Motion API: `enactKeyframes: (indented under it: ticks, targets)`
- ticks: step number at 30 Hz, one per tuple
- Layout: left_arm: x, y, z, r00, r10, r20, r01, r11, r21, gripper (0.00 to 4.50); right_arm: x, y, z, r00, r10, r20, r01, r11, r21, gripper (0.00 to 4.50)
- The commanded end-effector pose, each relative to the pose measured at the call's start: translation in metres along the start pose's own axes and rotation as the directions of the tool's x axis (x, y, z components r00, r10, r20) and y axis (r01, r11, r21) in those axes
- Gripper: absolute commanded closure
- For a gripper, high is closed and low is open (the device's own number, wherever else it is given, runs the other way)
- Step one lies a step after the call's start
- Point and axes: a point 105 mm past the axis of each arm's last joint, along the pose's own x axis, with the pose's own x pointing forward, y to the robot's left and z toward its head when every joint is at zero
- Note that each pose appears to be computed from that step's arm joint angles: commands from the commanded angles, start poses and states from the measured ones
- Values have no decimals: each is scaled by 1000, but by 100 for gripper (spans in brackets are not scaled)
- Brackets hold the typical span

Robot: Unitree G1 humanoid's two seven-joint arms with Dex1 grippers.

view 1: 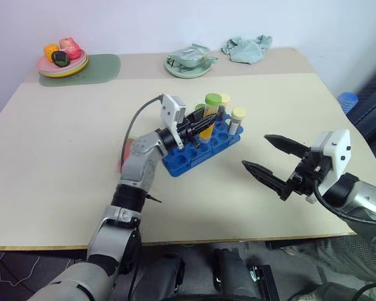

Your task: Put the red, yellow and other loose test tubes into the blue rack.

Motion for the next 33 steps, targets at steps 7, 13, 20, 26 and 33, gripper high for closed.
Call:
enactKeyframes:
  ticks: [7,13,20,26,33]
  targets:
    - [24,-7,-10,1000,-30,-1,30,997,67,376,-2,8,14,998,-42,43,43,999,-28,19]
    - [22,1,-28,997,26,-74,-17,992,121,376,-6,7,11,997,-63,34,64,998,-14,19]
    - [17,4,-36,994,40,-105,-22,985,170,376,-14,6,2,995,-97,11,96,995,24,19]
    - [18,0,-38,997,10,-74,-9,1000,14,326,-21,5,-4,993,-120,-3,120,992,34,19]
    - [17,-3,-19,1000,18,8,-18,1000,15,36,-23,5,-4,993,-120,-2,120,992,30,19]
